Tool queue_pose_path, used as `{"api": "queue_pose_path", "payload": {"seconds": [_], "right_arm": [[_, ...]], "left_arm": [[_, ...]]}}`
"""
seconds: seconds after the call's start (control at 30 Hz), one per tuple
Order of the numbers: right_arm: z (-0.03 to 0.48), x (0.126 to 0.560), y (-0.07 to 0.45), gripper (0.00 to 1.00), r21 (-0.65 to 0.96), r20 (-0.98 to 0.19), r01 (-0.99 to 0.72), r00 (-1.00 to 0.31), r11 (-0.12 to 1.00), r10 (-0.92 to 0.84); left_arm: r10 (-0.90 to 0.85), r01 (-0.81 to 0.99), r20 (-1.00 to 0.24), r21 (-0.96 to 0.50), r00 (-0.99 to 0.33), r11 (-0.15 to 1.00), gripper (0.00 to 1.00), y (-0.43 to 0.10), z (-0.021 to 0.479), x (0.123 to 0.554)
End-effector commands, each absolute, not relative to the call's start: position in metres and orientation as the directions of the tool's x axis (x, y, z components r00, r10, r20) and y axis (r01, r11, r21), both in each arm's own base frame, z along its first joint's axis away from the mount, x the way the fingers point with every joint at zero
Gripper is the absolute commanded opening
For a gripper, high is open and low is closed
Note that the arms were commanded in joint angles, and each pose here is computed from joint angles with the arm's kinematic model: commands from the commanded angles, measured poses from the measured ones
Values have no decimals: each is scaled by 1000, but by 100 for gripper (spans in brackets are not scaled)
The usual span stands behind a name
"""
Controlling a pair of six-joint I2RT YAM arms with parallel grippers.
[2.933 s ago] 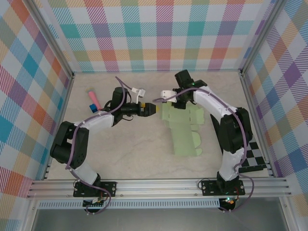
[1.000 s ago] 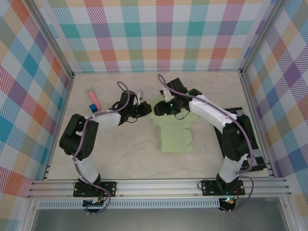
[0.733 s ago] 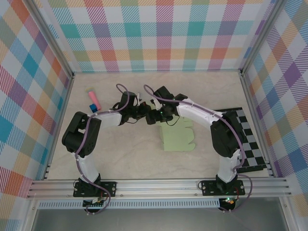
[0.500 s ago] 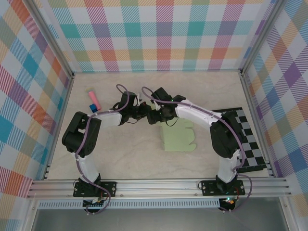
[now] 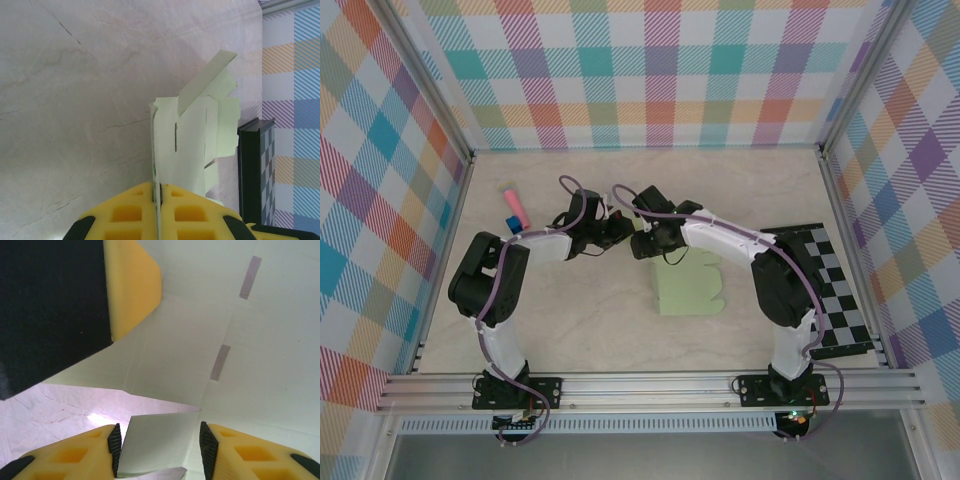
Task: Fold the paper box
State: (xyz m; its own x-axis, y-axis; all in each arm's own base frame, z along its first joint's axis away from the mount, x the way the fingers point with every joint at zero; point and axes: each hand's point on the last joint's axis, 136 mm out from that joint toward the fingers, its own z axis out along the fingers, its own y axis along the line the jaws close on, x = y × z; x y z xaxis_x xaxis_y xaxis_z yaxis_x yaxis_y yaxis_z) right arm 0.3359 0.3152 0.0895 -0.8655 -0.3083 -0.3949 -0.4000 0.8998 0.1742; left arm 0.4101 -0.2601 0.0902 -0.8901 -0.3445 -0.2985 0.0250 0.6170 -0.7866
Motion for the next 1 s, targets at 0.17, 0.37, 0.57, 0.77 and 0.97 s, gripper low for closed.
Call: {"api": "queue_pose_path", "payload": {"seconds": [0.17, 0.37, 0.57, 0.77, 0.97], "right_arm": [[89, 337, 298, 43, 186, -365, -326, -899, 927, -243], [95, 340, 279, 42, 156, -371, -284, -904, 946, -210], [83, 339, 267, 42, 137, -351, -267, -914, 954, -205], [80, 338, 271, 39, 211, -336, -266, -923, 941, -185], [103, 343, 273, 43, 322, -367, -262, -920, 910, -135]], "left_arm": [[-366, 36, -306, -807, -879, 589, 0, -256, 102, 421], [-349, 61, -347, -779, -870, 624, 0, -250, 99, 418], [-317, 106, -403, -744, -858, 659, 0, -244, 100, 413], [-214, 235, -529, -654, -821, 719, 0, -246, 105, 408], [-115, 366, -652, -552, -749, 750, 0, -256, 111, 401]]}}
